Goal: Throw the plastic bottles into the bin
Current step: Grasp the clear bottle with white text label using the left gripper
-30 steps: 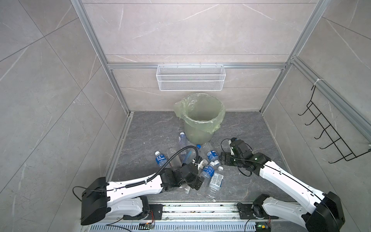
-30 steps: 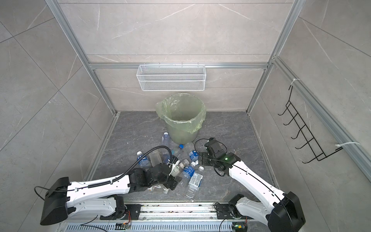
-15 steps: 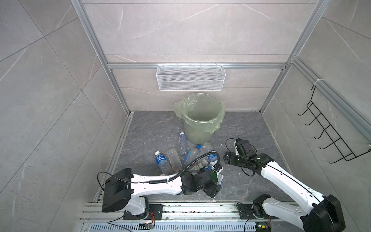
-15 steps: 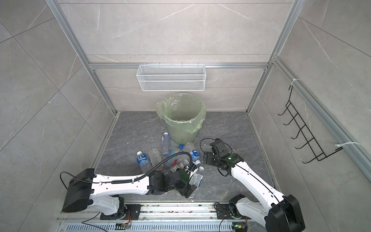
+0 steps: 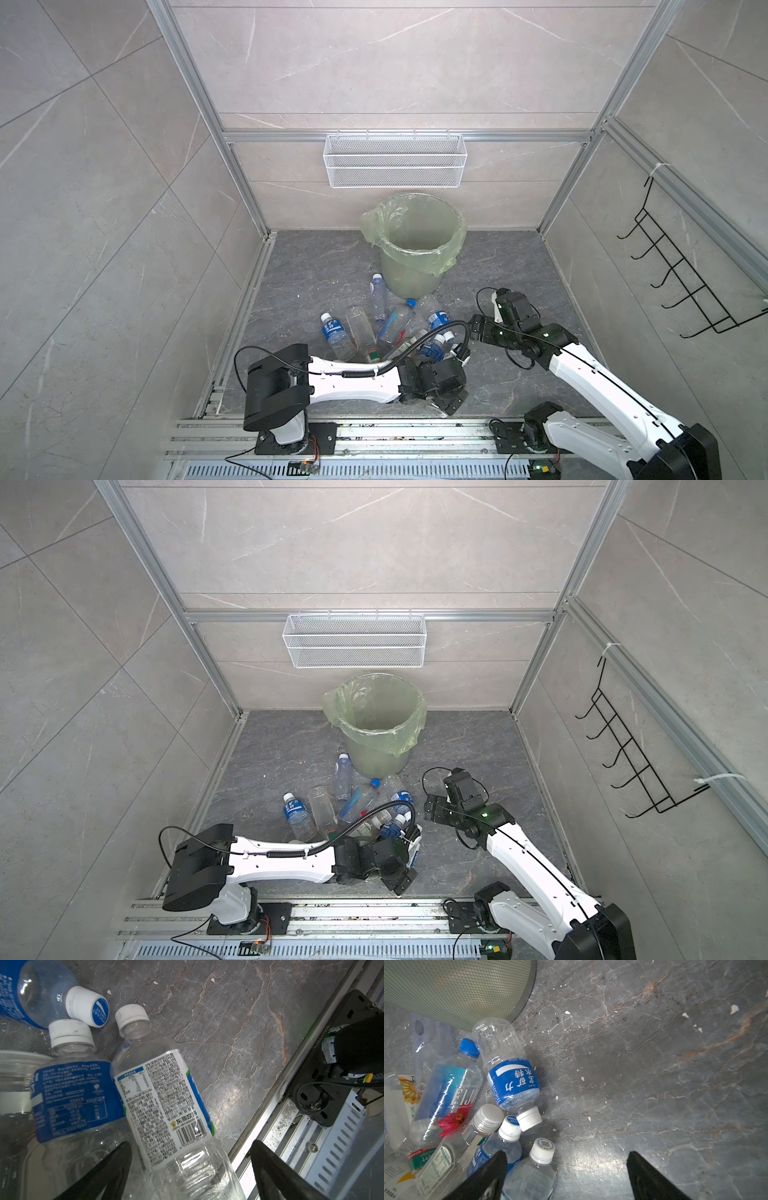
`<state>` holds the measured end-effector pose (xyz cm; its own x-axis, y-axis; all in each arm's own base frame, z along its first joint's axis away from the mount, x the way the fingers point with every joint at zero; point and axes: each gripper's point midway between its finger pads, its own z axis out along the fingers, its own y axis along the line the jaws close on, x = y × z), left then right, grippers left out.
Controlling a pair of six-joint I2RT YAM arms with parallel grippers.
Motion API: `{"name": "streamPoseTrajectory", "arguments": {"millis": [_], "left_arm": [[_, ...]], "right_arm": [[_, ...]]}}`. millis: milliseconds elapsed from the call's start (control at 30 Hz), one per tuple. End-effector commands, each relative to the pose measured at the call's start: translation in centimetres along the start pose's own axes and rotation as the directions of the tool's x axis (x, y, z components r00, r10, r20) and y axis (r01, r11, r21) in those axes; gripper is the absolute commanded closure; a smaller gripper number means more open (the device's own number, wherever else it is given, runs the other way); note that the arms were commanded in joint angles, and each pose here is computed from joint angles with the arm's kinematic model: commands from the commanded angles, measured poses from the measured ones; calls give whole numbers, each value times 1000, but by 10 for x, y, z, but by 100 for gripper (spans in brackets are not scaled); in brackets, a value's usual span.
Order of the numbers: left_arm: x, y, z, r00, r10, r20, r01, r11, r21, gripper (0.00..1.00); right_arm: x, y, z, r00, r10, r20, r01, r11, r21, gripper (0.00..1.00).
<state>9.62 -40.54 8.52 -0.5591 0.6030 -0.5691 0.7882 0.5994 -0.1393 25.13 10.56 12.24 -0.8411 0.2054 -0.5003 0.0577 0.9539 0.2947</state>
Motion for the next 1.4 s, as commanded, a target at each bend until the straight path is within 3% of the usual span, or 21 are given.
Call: {"name": "streamPoseTrajectory", "arguments": {"millis": [0, 667, 1100, 1367], "left_arm": [[-14, -8, 1, 999, -31, 24, 31, 999, 10, 8], [0, -4, 31, 997, -30, -76, 25, 998, -65, 9], [-6, -5, 30, 999, -4, -53, 1, 998, -60, 31], [-28, 1, -2, 996, 14, 89, -10, 999, -50, 39]], "right_arm": [[8, -5, 1, 1000, -12, -22, 12, 1000, 2, 8], [9, -9, 6, 1000, -2, -29, 1, 1000, -10, 5], [4, -16, 1, 1000, 14, -19, -14, 1000, -1, 6], [-7, -22, -7, 1000, 17, 6, -17, 1000, 12, 7]]}}
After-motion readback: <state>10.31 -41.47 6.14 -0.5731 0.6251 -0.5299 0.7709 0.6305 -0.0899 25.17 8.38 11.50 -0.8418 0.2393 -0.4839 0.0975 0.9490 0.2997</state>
